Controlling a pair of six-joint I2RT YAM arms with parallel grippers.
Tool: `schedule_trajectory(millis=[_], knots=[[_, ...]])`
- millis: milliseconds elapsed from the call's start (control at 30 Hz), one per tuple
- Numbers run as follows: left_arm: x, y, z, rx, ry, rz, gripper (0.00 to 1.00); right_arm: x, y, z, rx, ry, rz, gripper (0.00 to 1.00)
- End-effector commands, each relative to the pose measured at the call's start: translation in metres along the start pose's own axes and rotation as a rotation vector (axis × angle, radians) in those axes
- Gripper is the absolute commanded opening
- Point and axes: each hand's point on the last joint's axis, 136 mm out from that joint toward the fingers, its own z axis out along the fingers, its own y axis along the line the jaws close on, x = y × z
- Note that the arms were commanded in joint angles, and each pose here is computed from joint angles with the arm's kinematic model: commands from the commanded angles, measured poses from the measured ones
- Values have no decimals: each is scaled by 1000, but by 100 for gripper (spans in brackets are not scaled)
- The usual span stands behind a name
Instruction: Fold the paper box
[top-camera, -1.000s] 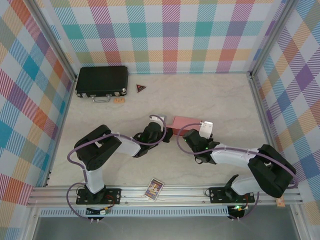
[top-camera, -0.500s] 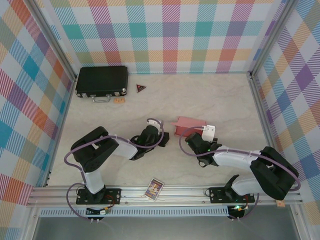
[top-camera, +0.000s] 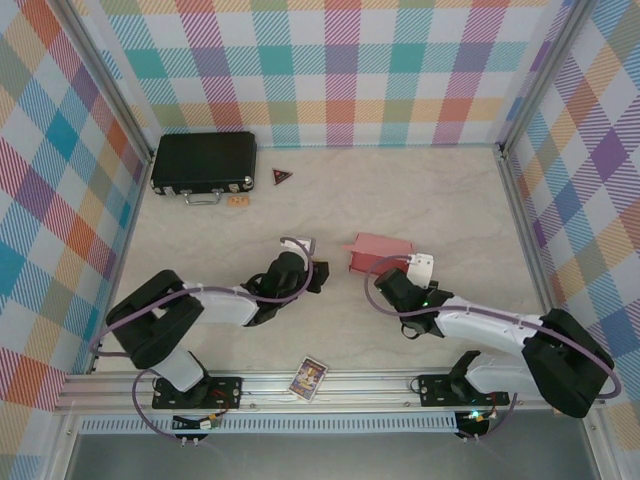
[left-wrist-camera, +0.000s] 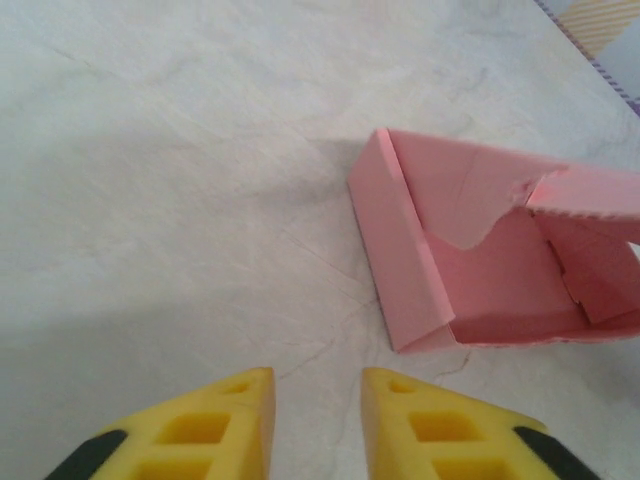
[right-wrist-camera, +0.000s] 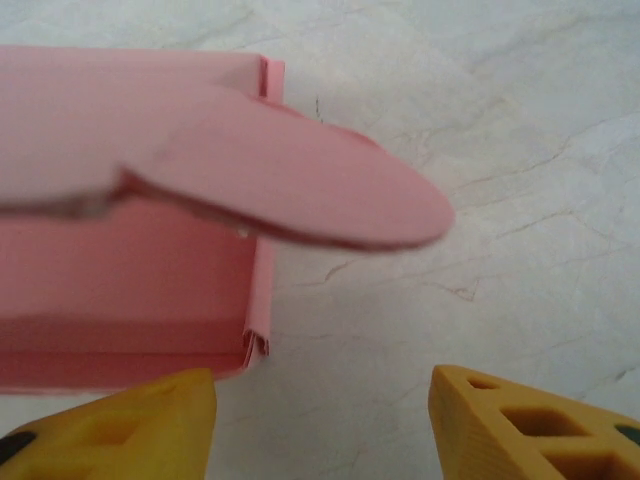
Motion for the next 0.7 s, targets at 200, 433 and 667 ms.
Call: schedule_trajectory(millis=[200, 433, 667], knots=[[-53, 41, -43, -309, -114, 61, 32, 27, -29, -22, 64, 148, 154, 60], [-94, 37, -49, -380, -167, 101, 33, 31, -80, -41, 267, 135, 313, 60], [-133, 11, -22, -309, -152, 95, 39, -5, -109, -58, 405, 88, 339, 62]])
